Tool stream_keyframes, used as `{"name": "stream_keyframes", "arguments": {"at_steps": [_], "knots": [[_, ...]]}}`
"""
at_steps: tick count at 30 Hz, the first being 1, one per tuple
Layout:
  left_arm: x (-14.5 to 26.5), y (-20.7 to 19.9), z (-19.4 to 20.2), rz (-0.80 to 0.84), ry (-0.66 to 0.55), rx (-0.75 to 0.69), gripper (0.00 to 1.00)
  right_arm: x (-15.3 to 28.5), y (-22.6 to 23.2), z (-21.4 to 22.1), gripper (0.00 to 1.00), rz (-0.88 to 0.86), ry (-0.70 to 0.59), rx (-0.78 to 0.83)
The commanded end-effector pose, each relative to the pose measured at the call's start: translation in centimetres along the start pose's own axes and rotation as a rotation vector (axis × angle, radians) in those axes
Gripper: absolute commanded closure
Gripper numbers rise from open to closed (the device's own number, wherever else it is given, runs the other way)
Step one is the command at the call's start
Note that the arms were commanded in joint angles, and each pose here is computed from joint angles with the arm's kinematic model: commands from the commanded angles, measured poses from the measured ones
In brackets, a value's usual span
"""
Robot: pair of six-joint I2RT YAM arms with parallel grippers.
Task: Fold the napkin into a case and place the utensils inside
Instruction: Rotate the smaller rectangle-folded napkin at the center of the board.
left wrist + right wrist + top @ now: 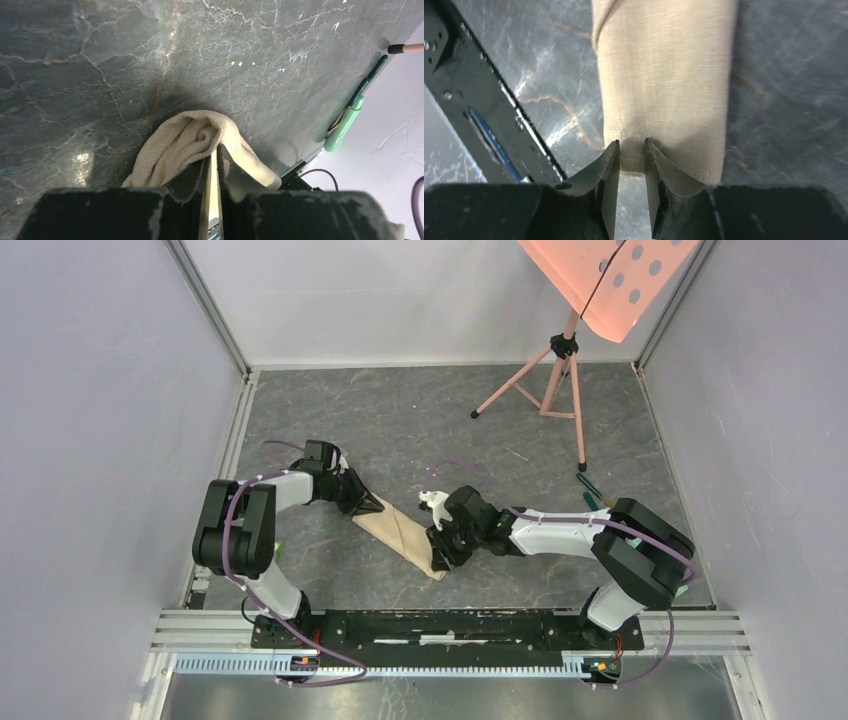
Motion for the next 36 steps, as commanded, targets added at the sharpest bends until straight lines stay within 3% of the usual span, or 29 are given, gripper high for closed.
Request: {"name": "stream_keyframes", "arguments": {"at_steps": [1,3,9,14,15,17,21,23,26,31,36], "knots": [[-0.3,0.1,-1.7,-0.047,-0.088,0.007,0.85,-0.3,-2.7,-0.1,0.69,0.175,-0.056,-0.025],[0.5,-1.6,-1.6,-0.013,-0.098,-0.045,0.82,0.4,-2.3,-0.7,0.69,0.174,-0.050,-0.012],[4.0,-5.3,-0.2,0.070,-0.129,-0.185,0.63,2.9,-0.7,-3.9,0.63,0.128,-0.123,0.024],[4.2,-5.5,-0.3,0.072,-0.121,-0.233,0.55,0.8,0.4,-1.9,0.60,-0.020,-0.091,-0.011],[4.5,-6.2,-0.3,0.097,-0.115,-0.254,0.48,0.4,0.3,-1.2,0.58,-0.021,-0.093,-0.019],[5.0,-7.1,-0.4,0.122,-0.113,-0.297,0.40,0.3,-1.0,0.1,0.55,0.047,-0.073,-0.032],[5.7,-8.1,-0.6,0.112,-0.077,-0.370,0.39,2.0,-7.1,2.7,0.50,0.335,0.027,-0.100],[5.5,-8.3,-0.6,0.100,-0.057,-0.388,0.39,3.7,-10.8,2.8,0.46,0.519,0.061,-0.108],[4.1,-8.7,-0.2,0.091,-0.004,-0.416,0.37,6.5,-14.9,-0.4,0.36,0.744,0.061,-0.056],[0.4,-9.1,0.3,0.013,0.083,-0.447,0.34,10.2,-15.7,-5.6,0.21,0.863,0.035,0.006],[-2.6,-8.8,1.7,0.022,0.148,-0.432,0.31,10.9,-13.8,-4.1,0.17,0.690,-0.100,-0.176]]}}
Point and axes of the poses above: each gripper's point midway between its finger pads, its own x axis back along the fingers, its own y axis along the line the jaws close on, z = x × y, the point moved 5 cm from there along x, back along the fingers, and after that the axes turned 8 degrees about x, right-handed, at the moved point
